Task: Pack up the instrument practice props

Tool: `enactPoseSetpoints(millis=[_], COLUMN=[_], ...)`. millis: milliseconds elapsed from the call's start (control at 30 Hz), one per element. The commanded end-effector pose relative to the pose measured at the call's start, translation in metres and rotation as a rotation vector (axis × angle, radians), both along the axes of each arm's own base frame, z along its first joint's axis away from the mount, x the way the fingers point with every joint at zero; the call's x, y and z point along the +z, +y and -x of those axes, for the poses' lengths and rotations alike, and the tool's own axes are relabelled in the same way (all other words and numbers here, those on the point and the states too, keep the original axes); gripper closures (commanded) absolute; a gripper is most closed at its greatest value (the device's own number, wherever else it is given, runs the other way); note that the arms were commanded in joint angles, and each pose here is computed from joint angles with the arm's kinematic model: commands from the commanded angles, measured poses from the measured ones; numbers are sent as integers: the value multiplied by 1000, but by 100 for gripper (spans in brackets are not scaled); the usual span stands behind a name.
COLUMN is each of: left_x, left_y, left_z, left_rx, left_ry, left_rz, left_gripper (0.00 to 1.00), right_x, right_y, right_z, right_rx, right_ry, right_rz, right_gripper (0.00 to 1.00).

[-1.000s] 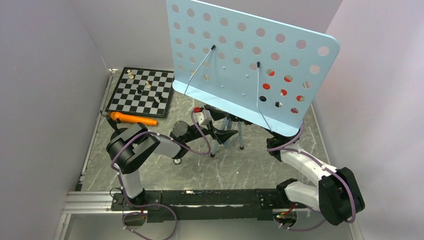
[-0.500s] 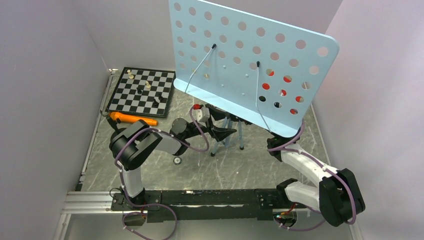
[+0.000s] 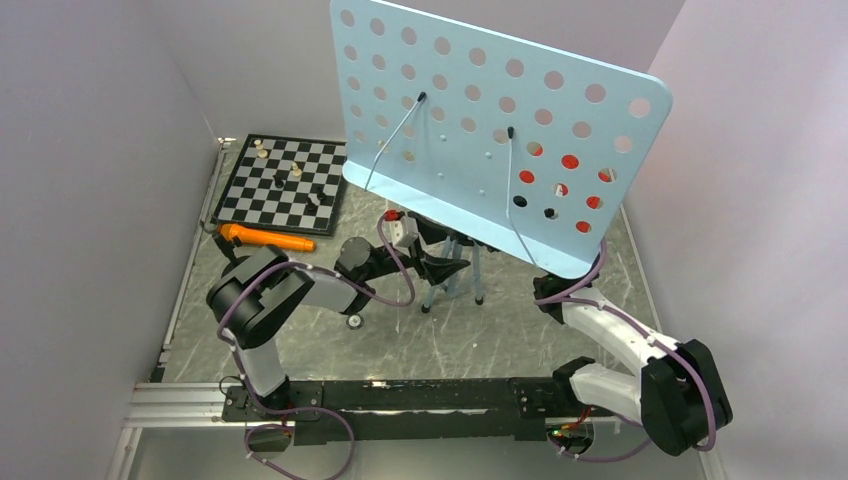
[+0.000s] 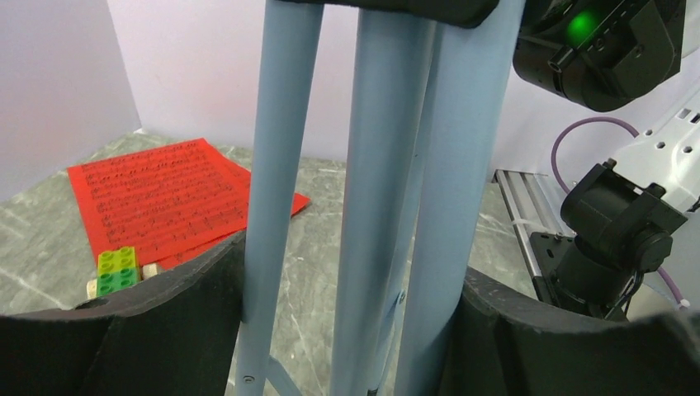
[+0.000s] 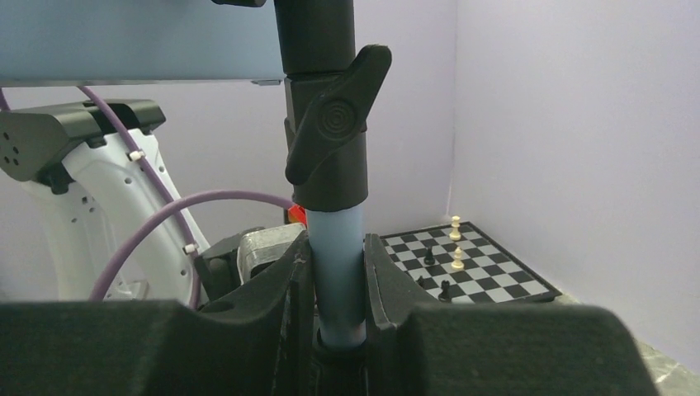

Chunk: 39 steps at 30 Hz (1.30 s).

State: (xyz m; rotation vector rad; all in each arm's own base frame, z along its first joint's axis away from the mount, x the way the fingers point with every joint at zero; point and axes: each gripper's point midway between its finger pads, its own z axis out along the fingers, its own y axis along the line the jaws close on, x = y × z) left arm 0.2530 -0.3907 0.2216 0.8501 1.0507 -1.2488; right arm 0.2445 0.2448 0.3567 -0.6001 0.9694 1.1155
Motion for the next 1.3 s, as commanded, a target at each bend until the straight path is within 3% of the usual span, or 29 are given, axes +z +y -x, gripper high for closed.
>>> enactPoseSetpoints(millis=[0,433,933,1267], left_x=[7,53,102,112], left_y=[12,36,71,87], left_z=[18,20,42,53], left_rx=[-4,159,292,351], left_ry=[-4,-48,-132,-145], left_rz=[-34,-44,33,34], left_gripper=[100,100,100,100], right_x=[-54,-10,48,55], right_y=[15,27,38,45], right_z=[-3,-9,-2,1], right_rx=[90,141,266,373], right_ry=[271,263,247,300], right_rz=[99,1,-144,-222], right_gripper=[100,100,100,100])
